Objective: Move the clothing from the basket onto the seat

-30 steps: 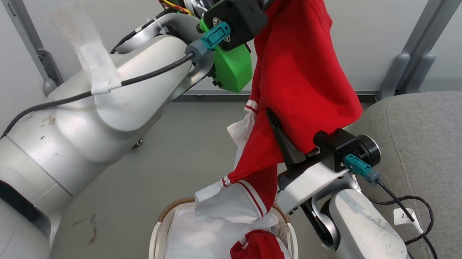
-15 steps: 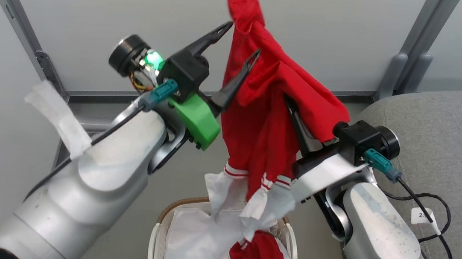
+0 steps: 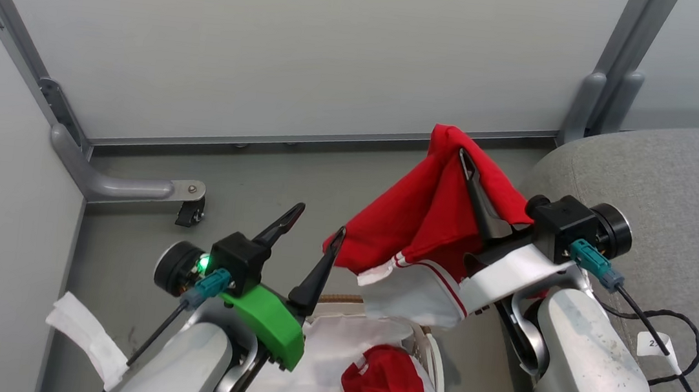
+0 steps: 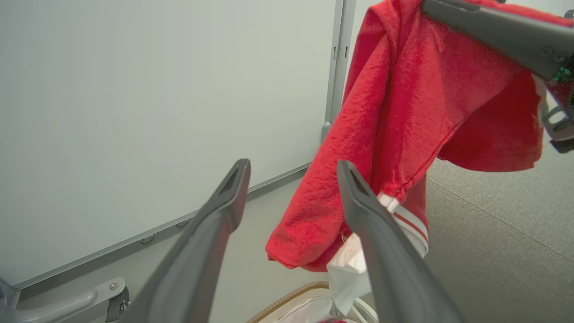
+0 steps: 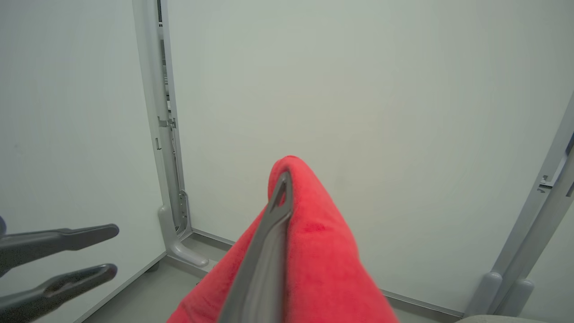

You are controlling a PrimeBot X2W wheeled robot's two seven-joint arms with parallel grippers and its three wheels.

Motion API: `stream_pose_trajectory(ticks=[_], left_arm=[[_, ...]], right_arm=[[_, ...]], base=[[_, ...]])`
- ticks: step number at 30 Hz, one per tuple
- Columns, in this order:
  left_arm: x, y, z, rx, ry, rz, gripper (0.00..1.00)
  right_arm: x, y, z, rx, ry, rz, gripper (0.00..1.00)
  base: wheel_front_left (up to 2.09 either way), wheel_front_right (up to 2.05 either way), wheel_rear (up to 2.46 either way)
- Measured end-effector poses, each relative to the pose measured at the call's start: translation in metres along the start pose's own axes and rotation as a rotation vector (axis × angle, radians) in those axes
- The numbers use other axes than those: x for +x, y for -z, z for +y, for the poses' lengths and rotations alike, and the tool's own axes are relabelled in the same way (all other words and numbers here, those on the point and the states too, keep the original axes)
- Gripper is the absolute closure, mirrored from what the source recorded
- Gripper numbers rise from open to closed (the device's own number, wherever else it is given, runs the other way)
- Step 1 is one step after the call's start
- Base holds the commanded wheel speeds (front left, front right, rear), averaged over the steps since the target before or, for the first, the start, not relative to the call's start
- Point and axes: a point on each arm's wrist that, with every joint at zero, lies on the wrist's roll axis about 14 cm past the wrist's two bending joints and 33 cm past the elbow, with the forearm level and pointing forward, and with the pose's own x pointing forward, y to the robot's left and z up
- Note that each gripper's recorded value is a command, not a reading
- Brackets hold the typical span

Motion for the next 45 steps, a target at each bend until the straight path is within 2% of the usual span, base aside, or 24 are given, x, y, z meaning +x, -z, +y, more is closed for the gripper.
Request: stream_pose_trajectory(ticks=[7, 16, 23, 38, 45], left_arm=[[-0.012, 0.022, -0.002, -0.032, -0.031, 0.036, 0.00], [-0.004, 0.023, -0.012, -0.055, -0.020, 0.021, 0.00], [0.016, 0.029, -0.040, -0.049, 0.085, 0.031, 0.00], [0.057, 0.053, -0.126, -0.066, 0.400, 0.074, 0.00], [0.067, 0.065, -0.127, -0.083, 0.431, 0.086, 0.00]], right_arm=[[-0.005, 0.003, -0.012, -0.011, 0.034, 0.009, 1.00], [-0.010, -0.002, -0.035, -0.046, 0.095, 0.001, 1.00], [-0.029, -0.013, -0.074, -0.116, 0.199, -0.006, 1.00], [-0.102, -0.022, -0.161, -0.240, 0.475, 0.068, 1.00], [-0.091, -0.014, -0.177, -0.280, 0.485, 0.096, 1.00]], base=[[0.00, 0.00, 0.00], [0.00, 0.00, 0.00], [0.00, 0.00, 0.00], [0.00, 0.00, 0.00], [0.00, 0.00, 0.00]])
